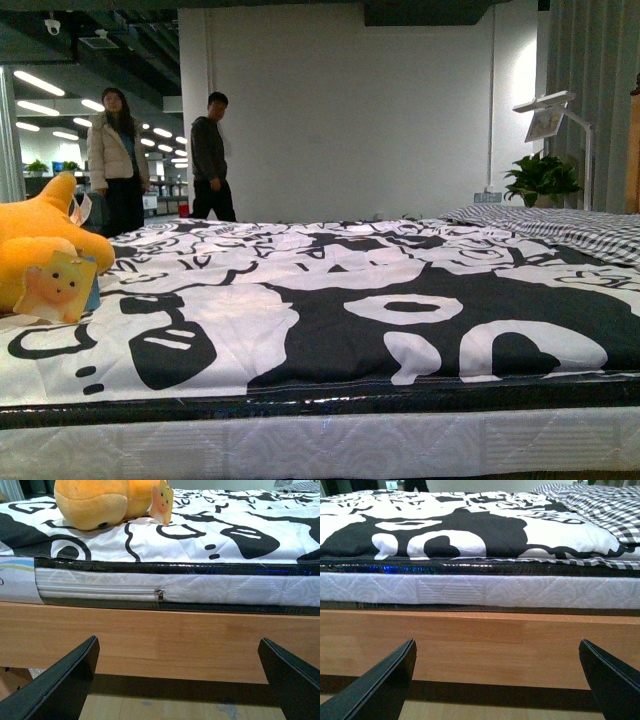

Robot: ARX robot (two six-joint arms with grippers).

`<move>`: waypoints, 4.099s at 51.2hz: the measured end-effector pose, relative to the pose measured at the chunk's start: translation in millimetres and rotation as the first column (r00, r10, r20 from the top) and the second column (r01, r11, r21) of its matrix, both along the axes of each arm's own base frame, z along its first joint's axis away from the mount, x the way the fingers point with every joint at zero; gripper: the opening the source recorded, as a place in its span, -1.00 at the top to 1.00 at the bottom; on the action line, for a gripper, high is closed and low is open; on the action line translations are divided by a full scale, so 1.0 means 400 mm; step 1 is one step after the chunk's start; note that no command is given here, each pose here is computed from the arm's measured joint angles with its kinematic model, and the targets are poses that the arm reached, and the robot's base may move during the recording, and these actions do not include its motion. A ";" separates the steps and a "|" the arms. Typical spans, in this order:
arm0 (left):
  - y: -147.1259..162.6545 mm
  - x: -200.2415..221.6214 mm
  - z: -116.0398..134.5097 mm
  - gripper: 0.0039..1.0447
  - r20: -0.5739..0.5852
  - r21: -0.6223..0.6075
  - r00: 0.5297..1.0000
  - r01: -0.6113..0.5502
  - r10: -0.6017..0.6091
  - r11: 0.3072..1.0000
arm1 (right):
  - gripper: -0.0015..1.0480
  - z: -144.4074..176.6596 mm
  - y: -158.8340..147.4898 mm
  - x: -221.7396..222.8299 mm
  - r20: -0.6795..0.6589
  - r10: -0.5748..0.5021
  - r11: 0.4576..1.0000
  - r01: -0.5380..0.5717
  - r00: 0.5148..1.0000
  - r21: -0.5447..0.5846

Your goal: Put away toys

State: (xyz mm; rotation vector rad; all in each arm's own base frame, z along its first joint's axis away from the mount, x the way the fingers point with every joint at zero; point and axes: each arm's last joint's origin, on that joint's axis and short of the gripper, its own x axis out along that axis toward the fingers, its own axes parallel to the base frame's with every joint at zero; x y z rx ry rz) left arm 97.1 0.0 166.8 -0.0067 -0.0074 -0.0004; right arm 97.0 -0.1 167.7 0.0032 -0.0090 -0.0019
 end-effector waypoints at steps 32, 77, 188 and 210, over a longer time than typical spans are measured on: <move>0.000 0.000 0.000 -0.89 -0.001 0.003 1.000 -0.001 0.001 1.000 | -0.87 0.000 0.000 0.000 0.000 0.002 1.000 -0.002 1.000 0.000; 0.000 0.000 -0.001 -0.89 -0.001 0.002 1.000 -0.001 0.001 1.000 | -0.87 0.022 -0.019 0.033 -0.062 0.300 0.942 -0.285 0.952 0.175; 0.000 0.000 -0.001 -0.89 -0.001 0.002 1.000 0.000 0.000 1.000 | -0.57 0.241 0.387 0.658 -0.179 0.089 0.995 -0.096 0.980 -0.035; 0.000 0.000 0.000 -0.89 -0.001 0.003 1.000 0.000 0.000 1.000 | 0.59 0.348 0.355 0.580 -0.096 0.222 0.974 -0.216 0.970 0.062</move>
